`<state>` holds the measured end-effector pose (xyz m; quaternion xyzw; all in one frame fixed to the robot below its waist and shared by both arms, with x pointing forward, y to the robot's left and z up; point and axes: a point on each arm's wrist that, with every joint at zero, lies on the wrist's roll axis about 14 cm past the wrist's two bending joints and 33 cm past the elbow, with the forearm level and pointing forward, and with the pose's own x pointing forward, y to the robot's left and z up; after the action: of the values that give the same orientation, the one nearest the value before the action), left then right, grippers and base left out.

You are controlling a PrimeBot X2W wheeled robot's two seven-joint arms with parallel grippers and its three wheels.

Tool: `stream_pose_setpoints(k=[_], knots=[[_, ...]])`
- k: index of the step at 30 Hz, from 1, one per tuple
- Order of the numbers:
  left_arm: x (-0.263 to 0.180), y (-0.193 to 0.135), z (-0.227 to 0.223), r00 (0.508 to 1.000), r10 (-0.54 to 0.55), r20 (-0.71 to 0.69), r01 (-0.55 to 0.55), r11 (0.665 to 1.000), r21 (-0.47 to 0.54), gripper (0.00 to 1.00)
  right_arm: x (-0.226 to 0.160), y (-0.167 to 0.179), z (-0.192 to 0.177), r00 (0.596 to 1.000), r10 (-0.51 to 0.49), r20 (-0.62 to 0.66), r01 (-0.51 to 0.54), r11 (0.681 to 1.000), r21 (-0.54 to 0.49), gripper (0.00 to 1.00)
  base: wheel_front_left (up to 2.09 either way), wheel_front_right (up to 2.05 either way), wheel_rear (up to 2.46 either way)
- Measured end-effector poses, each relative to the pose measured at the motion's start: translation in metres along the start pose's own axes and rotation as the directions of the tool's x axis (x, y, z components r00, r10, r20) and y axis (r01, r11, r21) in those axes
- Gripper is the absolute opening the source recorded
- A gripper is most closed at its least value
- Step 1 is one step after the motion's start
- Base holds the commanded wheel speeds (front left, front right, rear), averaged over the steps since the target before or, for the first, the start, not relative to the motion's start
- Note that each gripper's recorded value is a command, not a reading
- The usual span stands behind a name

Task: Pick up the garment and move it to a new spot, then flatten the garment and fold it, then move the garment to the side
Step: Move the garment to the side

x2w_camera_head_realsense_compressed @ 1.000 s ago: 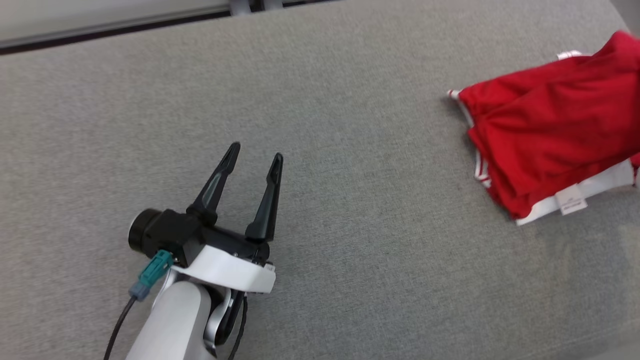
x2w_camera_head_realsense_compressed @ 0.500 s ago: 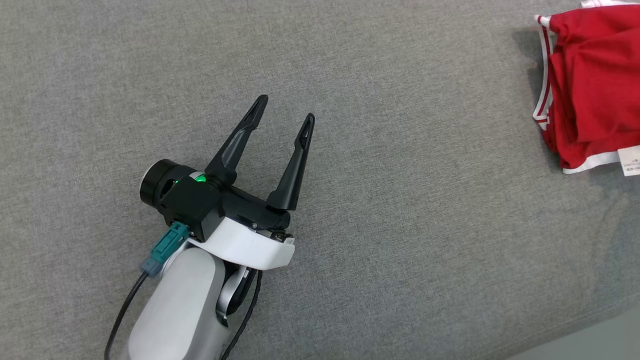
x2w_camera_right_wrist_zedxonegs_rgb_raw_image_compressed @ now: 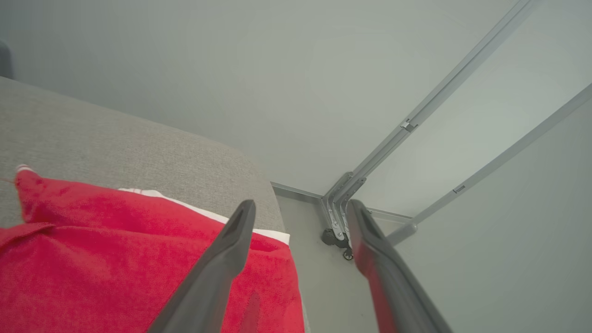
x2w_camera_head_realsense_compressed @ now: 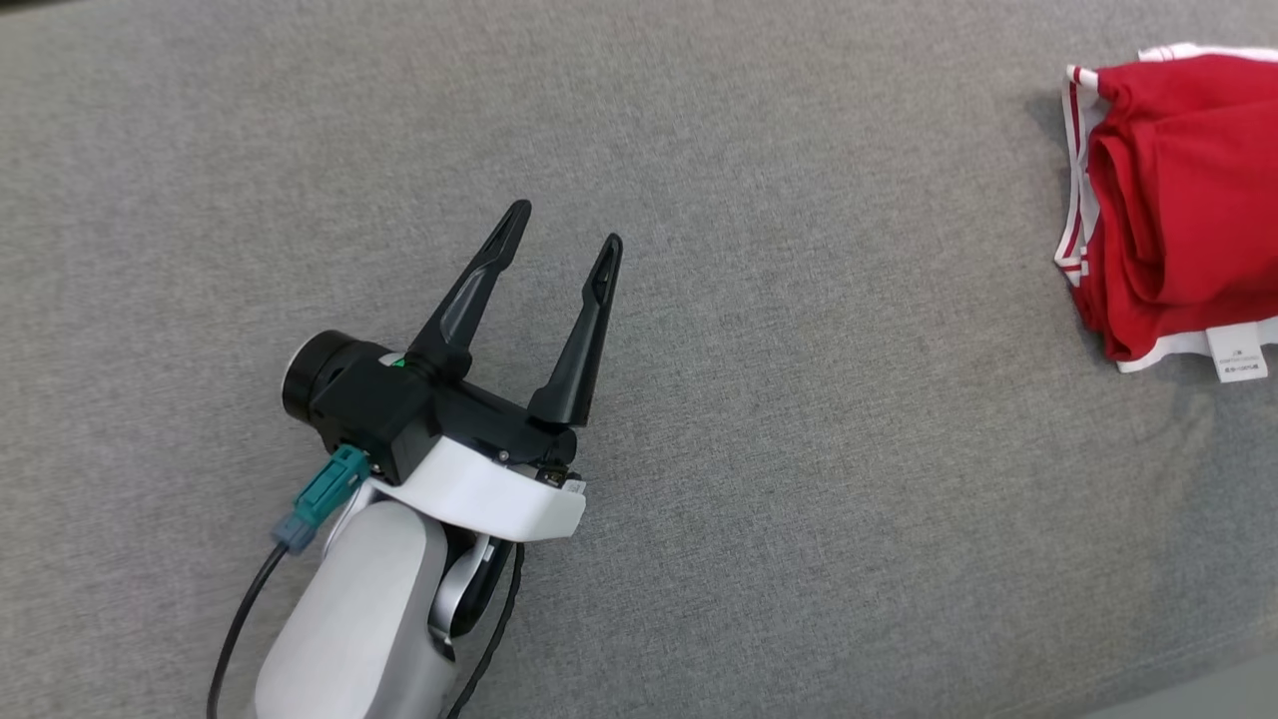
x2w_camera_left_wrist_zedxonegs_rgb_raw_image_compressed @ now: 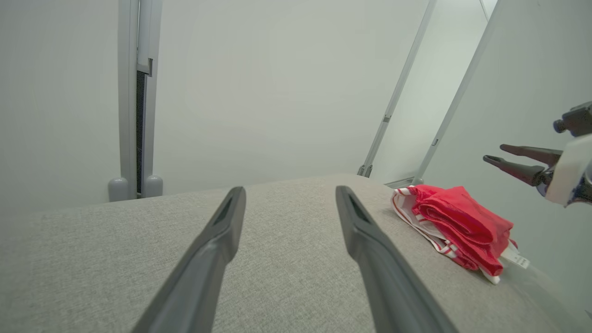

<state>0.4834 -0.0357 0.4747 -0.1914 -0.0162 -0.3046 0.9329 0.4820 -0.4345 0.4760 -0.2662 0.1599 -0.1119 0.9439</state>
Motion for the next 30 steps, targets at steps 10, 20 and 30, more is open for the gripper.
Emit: stream_pose_setpoints(k=[10, 20, 30], knots=[[-0.038, 0.005, 0.055, 0.99, 0.109, 0.088, -0.113, 0.993, 0.032, 1.0, -0.029, 0.066, 0.084, 0.952, 0.104, 0.287, -0.157, 0.974, 0.166, 1.0, 0.0, 0.0, 0.0], [-0.11, 0.035, 0.091, 0.937, 0.315, 0.151, -0.329, 0.941, 0.076, 1.0, -0.084, 0.142, 0.137, 0.86, 0.192, 0.472, -0.365, 0.88, 0.306, 1.0, 0.0, 0.0, 0.0], [-0.171, 0.053, 0.092, 0.877, 0.457, 0.15, -0.478, 0.865, 0.154, 1.0, -0.142, 0.198, 0.149, 0.805, 0.253, 0.537, -0.49, 0.793, 0.361, 1.0, 0.0, 0.0, 0.0]])
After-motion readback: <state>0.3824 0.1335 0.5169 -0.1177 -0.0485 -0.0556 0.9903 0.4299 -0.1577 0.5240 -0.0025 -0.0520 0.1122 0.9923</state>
